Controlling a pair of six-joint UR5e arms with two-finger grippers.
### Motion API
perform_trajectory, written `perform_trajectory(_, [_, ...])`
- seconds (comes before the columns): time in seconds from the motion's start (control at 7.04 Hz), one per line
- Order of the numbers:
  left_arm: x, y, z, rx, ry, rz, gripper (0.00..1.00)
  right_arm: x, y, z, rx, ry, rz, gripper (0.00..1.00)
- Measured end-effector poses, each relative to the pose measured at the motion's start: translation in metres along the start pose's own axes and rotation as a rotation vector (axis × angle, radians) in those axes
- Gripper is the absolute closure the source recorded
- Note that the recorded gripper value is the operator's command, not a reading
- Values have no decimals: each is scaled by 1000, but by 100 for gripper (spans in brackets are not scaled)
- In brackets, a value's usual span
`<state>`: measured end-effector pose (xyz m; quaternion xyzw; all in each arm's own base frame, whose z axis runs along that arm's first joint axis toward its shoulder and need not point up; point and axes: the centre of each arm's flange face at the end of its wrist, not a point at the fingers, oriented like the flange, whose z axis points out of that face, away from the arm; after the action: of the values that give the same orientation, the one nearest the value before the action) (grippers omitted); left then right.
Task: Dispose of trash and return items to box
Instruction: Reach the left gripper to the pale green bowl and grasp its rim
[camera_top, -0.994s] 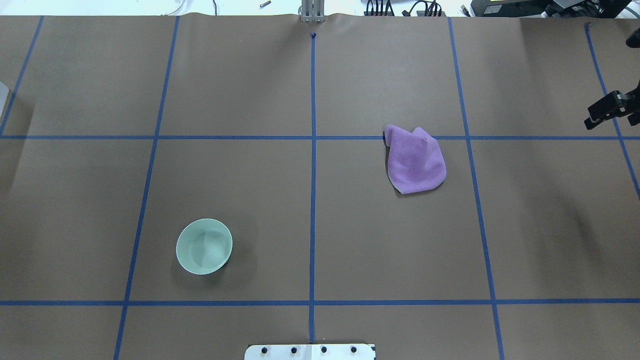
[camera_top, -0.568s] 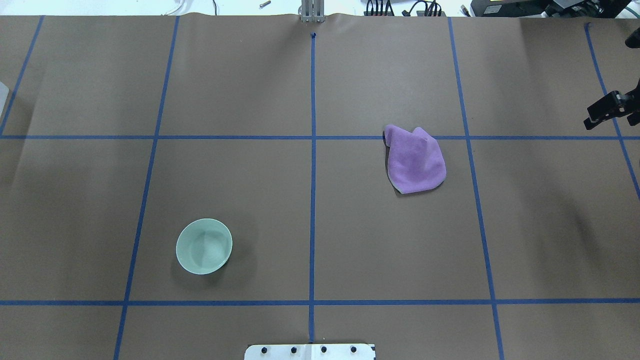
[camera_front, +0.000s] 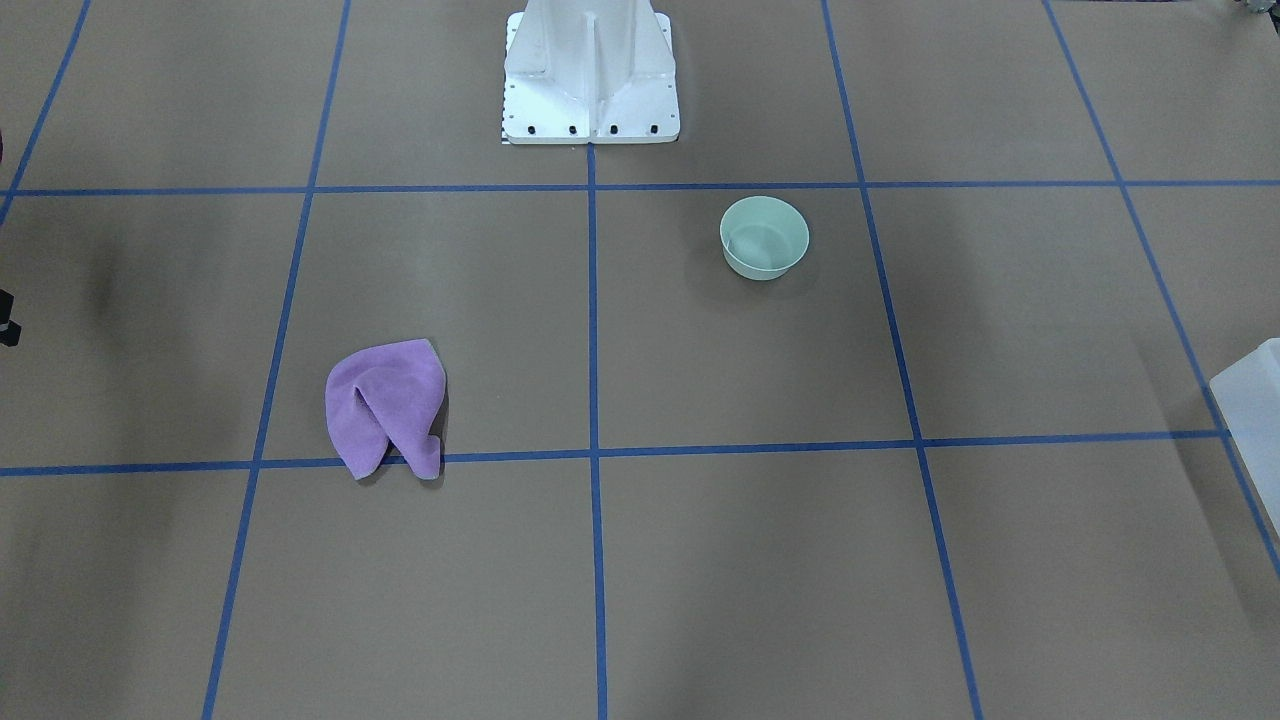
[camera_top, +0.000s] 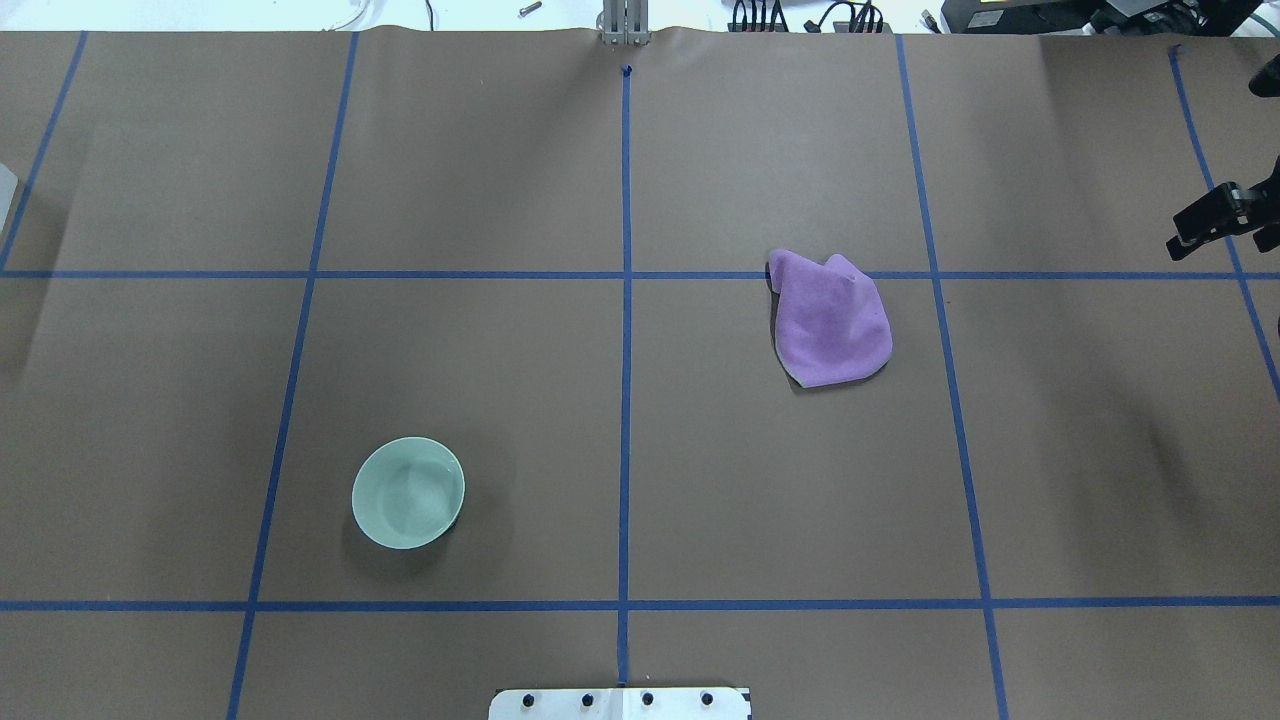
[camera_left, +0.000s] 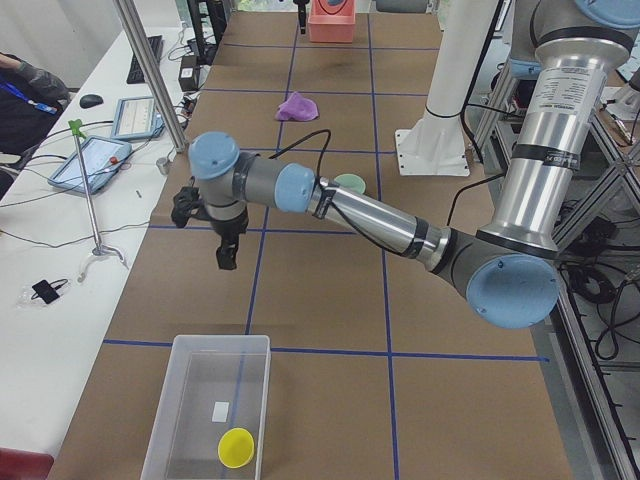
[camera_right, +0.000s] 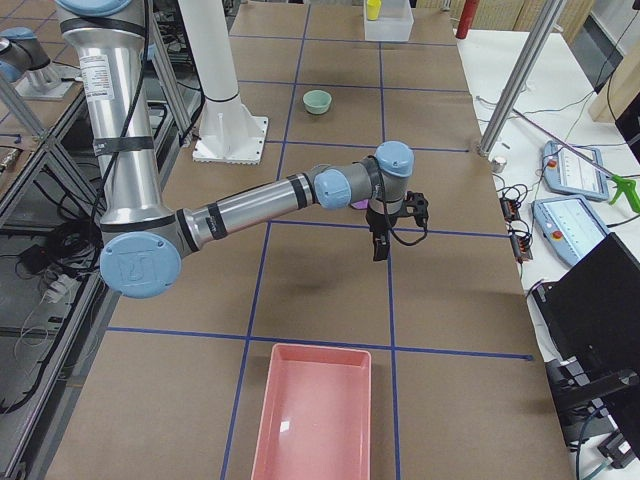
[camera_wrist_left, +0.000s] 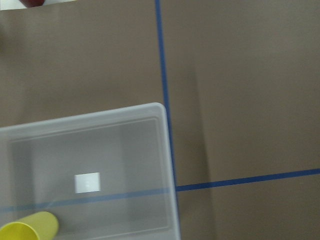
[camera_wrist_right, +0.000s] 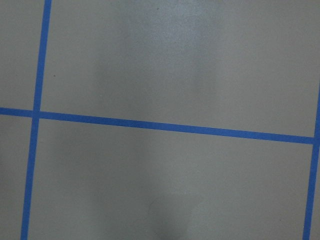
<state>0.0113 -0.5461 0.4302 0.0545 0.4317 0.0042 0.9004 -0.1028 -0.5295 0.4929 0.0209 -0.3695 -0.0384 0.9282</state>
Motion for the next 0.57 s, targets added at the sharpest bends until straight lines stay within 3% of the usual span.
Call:
perform_trajectory(0.28, [140, 71, 27, -78, 71, 17, 1, 1, 0, 1, -1, 0, 2, 0])
perform_trajectory(0.57, [227, 130, 82, -211, 82, 98, 1, 0, 0, 1, -1, 0, 1, 0])
